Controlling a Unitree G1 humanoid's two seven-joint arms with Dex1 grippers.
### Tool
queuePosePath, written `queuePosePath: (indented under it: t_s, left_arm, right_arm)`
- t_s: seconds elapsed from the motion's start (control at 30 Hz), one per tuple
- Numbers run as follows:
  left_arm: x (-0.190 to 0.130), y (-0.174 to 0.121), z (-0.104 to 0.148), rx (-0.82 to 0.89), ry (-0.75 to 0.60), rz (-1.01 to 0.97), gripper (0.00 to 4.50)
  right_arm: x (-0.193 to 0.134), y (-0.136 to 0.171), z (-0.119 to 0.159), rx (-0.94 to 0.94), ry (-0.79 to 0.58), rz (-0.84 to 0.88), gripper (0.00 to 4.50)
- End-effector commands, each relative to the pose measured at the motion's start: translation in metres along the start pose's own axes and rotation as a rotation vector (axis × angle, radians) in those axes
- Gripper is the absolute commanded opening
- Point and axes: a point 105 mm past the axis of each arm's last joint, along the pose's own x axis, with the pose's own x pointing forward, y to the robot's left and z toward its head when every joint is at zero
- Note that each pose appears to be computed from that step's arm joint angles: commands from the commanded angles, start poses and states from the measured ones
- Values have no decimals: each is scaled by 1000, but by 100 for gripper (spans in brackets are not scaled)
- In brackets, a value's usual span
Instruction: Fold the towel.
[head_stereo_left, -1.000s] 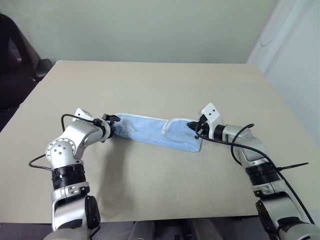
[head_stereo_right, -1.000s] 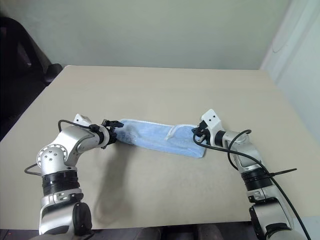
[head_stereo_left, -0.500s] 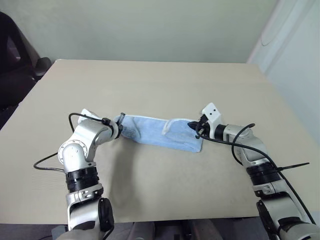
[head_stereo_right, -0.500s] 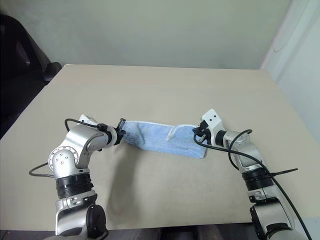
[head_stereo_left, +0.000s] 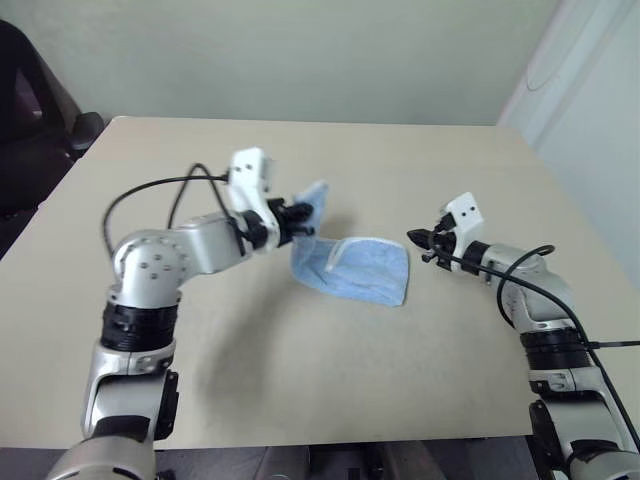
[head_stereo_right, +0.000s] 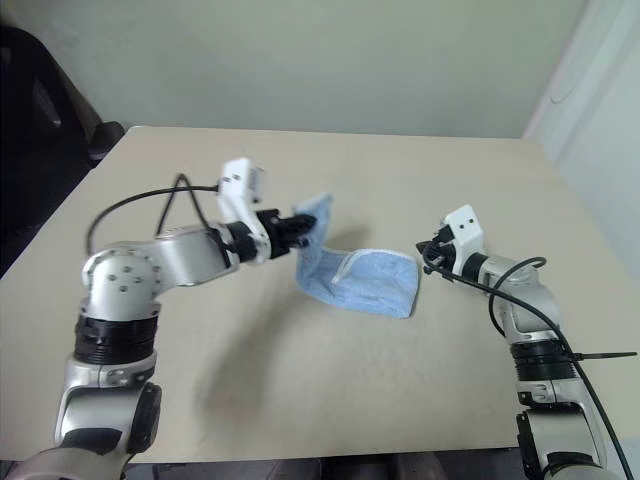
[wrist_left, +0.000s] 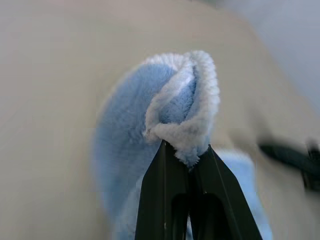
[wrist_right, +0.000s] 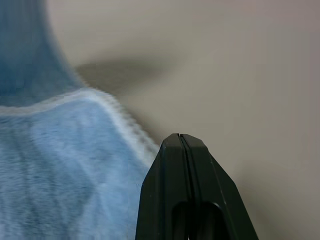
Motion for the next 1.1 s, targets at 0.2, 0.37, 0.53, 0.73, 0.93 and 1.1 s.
queuePosePath:
  t_s: [0.2,0.37,0.53,0.73,0.93,1.1]
  left_arm:
    - [40,-58,-23,253,118,-269,3]
    - [63,-81,-35,301,171,-357,3]
    - [71,-85,-54,366,247,-377,3]
    - [73,-84,-64,351,264,-386,99]
    - [70,-75,-48,259,184,-354,314]
    - [44,-71,-5,90,5,-435,314]
  right_arm:
    - [-21,-21,9,21,-73,-136,0]
    - [-28,-22,8,29,-86,-181,0]
    - [-36,-25,7,37,-92,-217,0]
    - [-39,-26,5,41,-88,-234,0]
    - [-39,-23,7,39,-90,-221,0]
    - [-41,-14,16,52,-121,-178,0]
